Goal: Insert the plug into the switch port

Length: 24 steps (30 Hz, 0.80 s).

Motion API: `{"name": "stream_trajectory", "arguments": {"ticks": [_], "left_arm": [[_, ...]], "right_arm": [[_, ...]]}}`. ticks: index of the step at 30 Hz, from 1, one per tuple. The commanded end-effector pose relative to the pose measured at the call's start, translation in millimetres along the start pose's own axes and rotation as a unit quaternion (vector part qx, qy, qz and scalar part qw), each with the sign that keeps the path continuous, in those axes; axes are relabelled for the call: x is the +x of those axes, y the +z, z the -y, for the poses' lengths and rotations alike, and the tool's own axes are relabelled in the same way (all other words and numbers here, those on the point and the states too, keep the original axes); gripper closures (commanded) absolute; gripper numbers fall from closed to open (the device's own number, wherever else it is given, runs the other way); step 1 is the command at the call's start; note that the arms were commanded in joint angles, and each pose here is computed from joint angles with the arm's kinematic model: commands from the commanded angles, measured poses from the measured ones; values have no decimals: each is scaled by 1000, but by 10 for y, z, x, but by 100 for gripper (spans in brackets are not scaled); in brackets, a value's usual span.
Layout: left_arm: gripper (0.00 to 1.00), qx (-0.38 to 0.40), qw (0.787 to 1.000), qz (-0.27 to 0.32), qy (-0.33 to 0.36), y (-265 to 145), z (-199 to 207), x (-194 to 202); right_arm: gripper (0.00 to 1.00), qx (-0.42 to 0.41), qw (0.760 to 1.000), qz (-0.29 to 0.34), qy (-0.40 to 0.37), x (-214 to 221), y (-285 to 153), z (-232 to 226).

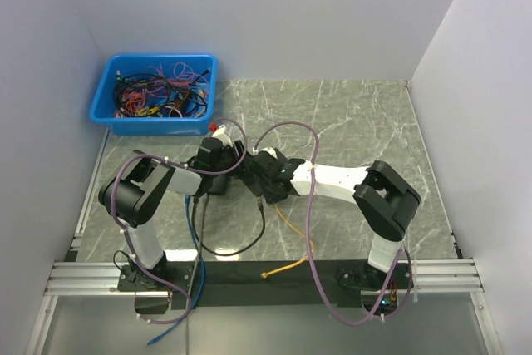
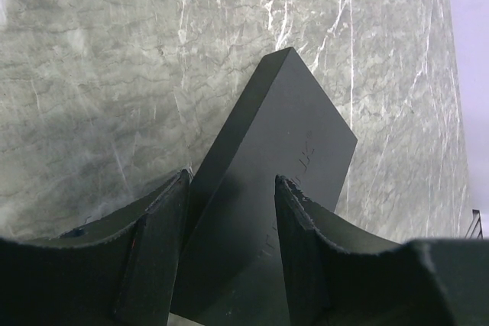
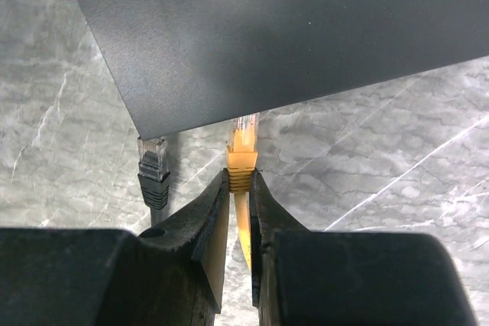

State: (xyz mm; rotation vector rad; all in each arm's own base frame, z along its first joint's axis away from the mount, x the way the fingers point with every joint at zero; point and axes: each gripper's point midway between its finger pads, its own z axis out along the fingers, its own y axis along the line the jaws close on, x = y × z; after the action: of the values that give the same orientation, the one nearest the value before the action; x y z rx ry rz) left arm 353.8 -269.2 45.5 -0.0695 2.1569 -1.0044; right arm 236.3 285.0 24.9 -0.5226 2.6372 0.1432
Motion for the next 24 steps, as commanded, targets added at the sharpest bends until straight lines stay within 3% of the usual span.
{"name": "stream_trajectory", "arguments": {"ticks": [1, 17, 24], "left_arm": [[46, 39, 999, -14, 14, -16, 119, 83], [47, 63, 998, -27, 18, -74, 160, 194], [47, 70, 997, -26, 28, -85, 181, 193]], "right_arm": [[100, -44, 997, 57, -16, -424, -118, -246], [100, -29, 996, 76, -27, -558, -45, -213], [100, -58, 990, 117, -44, -702, -231, -263]]}}
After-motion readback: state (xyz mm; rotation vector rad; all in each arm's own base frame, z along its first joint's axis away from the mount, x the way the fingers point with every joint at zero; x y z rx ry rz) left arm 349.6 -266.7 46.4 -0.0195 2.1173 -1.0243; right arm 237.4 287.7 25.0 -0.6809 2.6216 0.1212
